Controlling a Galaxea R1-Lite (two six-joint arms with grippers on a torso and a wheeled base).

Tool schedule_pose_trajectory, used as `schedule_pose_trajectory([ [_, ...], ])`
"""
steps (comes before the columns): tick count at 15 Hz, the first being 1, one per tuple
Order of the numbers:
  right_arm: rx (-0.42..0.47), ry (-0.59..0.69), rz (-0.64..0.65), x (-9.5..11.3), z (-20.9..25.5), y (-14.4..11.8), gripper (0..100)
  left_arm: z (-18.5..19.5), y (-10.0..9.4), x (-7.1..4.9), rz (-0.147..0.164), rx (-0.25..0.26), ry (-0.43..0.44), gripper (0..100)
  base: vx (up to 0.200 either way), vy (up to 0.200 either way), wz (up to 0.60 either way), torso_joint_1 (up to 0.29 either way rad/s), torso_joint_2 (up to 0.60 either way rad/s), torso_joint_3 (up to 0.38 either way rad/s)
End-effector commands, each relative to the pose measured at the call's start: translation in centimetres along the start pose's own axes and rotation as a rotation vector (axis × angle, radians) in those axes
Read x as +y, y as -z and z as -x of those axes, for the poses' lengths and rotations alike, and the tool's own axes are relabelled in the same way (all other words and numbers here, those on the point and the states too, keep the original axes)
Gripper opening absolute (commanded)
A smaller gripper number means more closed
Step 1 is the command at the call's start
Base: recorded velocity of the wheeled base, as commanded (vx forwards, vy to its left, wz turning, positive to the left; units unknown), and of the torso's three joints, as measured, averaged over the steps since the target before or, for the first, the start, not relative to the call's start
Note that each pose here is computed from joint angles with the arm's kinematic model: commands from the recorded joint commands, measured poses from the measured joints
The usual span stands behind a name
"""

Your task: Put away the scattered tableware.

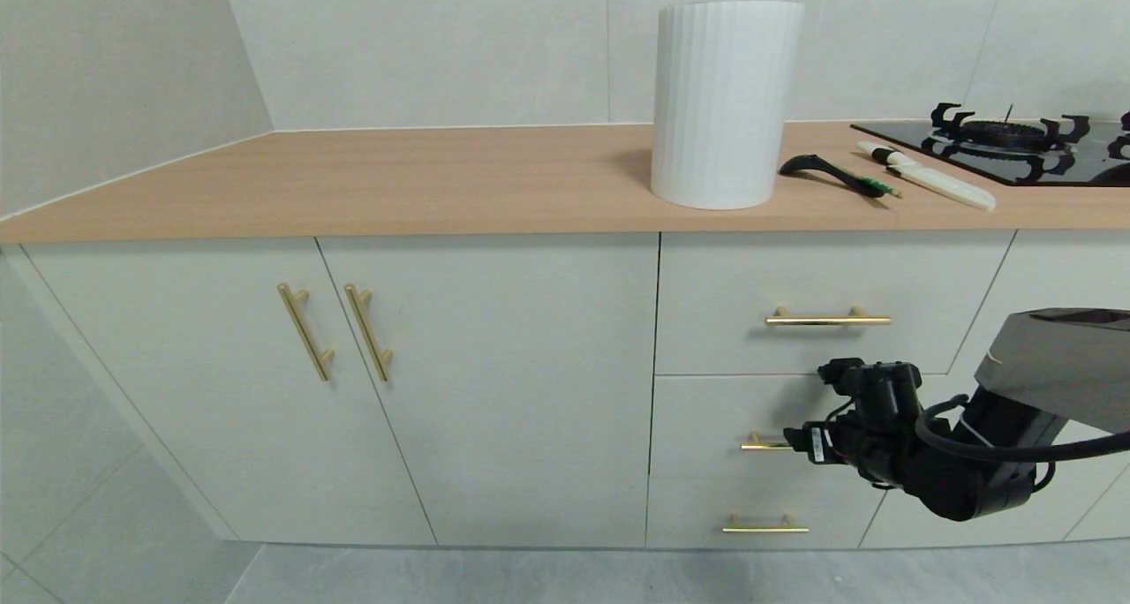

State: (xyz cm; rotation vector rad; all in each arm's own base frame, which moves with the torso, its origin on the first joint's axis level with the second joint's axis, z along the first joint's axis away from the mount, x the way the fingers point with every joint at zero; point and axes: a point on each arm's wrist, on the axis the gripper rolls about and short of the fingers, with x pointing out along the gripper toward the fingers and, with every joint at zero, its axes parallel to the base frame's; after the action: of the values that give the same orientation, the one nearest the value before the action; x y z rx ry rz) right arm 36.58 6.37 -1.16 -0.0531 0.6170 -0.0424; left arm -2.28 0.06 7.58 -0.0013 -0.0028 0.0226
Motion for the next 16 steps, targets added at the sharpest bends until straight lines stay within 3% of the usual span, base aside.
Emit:
schedule_pose_trajectory([
  [1,0.02,0.019,0.006,0.2,-1.2,1.2,100,0.0,0.0,0.0,0.0,0.001,0.0,100,0.0,0.0,0.0,0.0,0.0,0.0],
  [16,0.072,0.021,0.029,0.2,-1.5,2.7,100,0.0,0.0,0.0,0.0,0.001,0.0,100,0.0,0.0,0.0,0.0,0.0,0.0],
])
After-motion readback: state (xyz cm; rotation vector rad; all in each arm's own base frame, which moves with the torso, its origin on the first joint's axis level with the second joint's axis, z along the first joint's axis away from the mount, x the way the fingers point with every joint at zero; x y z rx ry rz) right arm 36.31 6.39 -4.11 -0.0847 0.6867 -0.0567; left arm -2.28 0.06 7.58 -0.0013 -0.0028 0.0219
